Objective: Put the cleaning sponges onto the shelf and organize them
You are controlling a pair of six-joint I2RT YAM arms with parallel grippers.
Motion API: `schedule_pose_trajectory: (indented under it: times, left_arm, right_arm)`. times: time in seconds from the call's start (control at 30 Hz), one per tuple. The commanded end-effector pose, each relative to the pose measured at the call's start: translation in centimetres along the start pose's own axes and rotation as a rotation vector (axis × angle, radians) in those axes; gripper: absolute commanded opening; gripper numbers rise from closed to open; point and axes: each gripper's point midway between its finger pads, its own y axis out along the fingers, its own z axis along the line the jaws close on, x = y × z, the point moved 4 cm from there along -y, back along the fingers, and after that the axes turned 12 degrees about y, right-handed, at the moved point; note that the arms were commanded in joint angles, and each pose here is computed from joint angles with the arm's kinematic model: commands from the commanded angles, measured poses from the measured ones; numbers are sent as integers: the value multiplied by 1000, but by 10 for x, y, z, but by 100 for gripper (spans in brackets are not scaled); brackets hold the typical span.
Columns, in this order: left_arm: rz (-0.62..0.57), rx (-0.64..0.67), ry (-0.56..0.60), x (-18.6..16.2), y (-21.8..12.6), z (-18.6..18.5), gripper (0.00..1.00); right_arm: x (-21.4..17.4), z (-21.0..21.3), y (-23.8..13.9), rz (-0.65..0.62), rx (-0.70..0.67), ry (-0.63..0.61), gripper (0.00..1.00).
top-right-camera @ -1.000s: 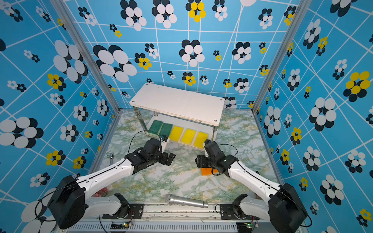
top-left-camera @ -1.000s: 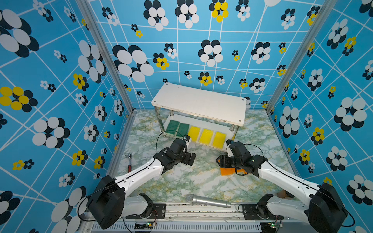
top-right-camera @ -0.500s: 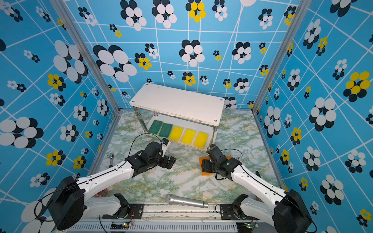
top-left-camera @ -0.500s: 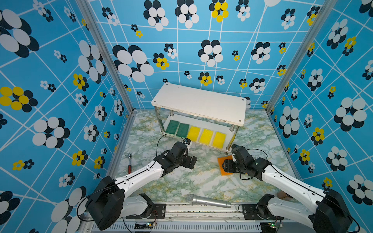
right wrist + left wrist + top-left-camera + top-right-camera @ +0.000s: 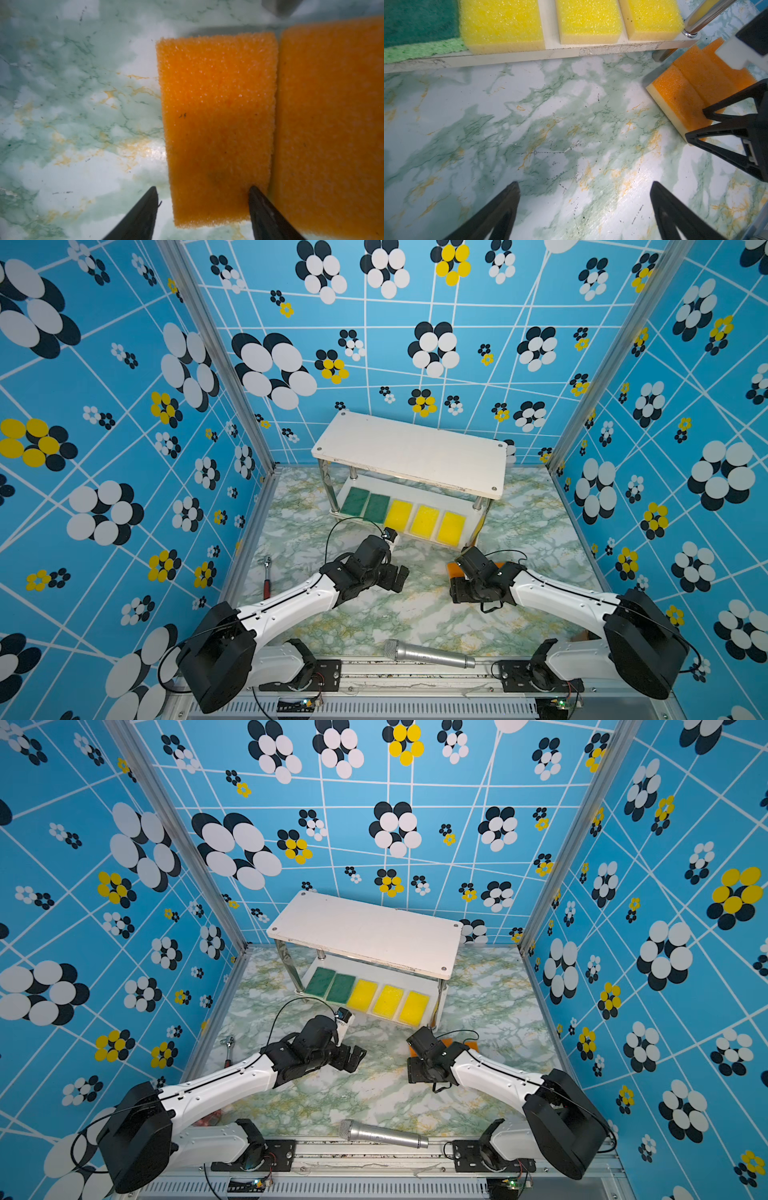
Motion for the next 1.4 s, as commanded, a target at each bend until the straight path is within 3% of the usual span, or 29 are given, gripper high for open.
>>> schedule_pose_trajectory:
  times: [0.0, 0.3, 0.53, 0.67, 0.87, 1.1, 1.37]
  left_arm:
    - [-18, 19, -1, -1, -2, 1, 99]
    - [-6, 43, 1, -8, -1, 4, 99]
    - [-8, 49, -13, -13, -3, 5, 99]
    - [-14, 10, -36, -16, -1, 0, 99]
    - [-26, -67, -92, -27, 4, -17, 99]
    - [-17, -73, -69, -23, 10, -29, 99]
    - [1, -85, -47, -18, 15, -41, 99]
  right_arm:
    - [-3, 21, 12, 44, 29, -51, 71]
    - [-5, 68, 6, 77, 116, -212, 70]
    - [1, 78, -33, -35, 282, -234, 71]
    - [9, 62, -42, -99, 204, -223, 72]
    - [14, 39, -33, -103, 92, -158, 73]
    - [18, 21, -27, -93, -11, -107, 73]
    - [15, 17, -27, -96, -16, -91, 73]
